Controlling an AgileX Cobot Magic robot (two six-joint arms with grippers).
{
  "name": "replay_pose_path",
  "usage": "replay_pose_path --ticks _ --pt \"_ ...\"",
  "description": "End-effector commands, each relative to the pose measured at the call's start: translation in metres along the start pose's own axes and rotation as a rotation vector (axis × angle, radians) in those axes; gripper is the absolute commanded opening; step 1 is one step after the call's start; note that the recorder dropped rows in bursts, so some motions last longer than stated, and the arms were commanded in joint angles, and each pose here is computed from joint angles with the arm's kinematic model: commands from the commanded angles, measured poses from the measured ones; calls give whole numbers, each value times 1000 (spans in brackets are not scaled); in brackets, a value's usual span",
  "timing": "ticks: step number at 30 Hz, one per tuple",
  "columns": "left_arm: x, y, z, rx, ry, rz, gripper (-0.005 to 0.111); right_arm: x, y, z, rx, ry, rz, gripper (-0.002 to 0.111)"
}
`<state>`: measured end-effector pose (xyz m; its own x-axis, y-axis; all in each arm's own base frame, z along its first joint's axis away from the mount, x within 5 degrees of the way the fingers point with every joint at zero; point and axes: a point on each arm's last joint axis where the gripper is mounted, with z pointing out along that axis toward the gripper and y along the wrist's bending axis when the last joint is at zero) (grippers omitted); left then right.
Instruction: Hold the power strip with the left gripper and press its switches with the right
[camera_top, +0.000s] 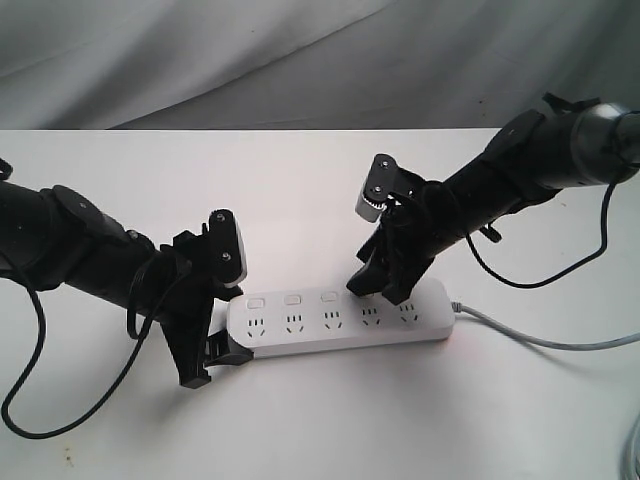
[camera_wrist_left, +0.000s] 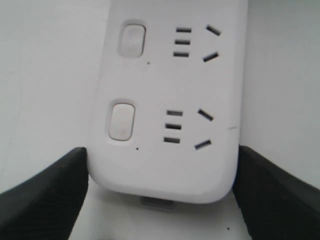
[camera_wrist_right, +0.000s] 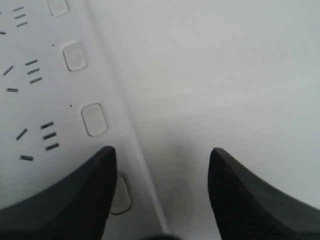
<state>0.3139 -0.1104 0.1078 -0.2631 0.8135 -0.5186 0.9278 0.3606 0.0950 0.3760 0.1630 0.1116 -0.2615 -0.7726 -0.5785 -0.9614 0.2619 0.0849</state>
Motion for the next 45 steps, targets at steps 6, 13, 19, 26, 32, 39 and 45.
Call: replay_pose_path --ticks 6,13,19,26,32,39,45 --pt "0 2 0 -12 2 2 56 35 2 17 -19 114 -13 51" --pt "0 2 0 -12 2 2 56 41 -2 15 -10 139 -32 51" --pt "0 2 0 -12 2 2 56 45 -5 12 -9 140 -19 51" --pt "0 2 0 -12 2 2 56 27 -7 2 34 31 49 51" --pt "0 2 0 -12 2 2 56 -9 0 -42 122 -56 -16 51" --pt "0 2 0 -12 2 2 56 8 -8 -61 128 -21 8 51" --pt "0 2 0 -12 2 2 56 13 -12 -64 133 -19 27 51"
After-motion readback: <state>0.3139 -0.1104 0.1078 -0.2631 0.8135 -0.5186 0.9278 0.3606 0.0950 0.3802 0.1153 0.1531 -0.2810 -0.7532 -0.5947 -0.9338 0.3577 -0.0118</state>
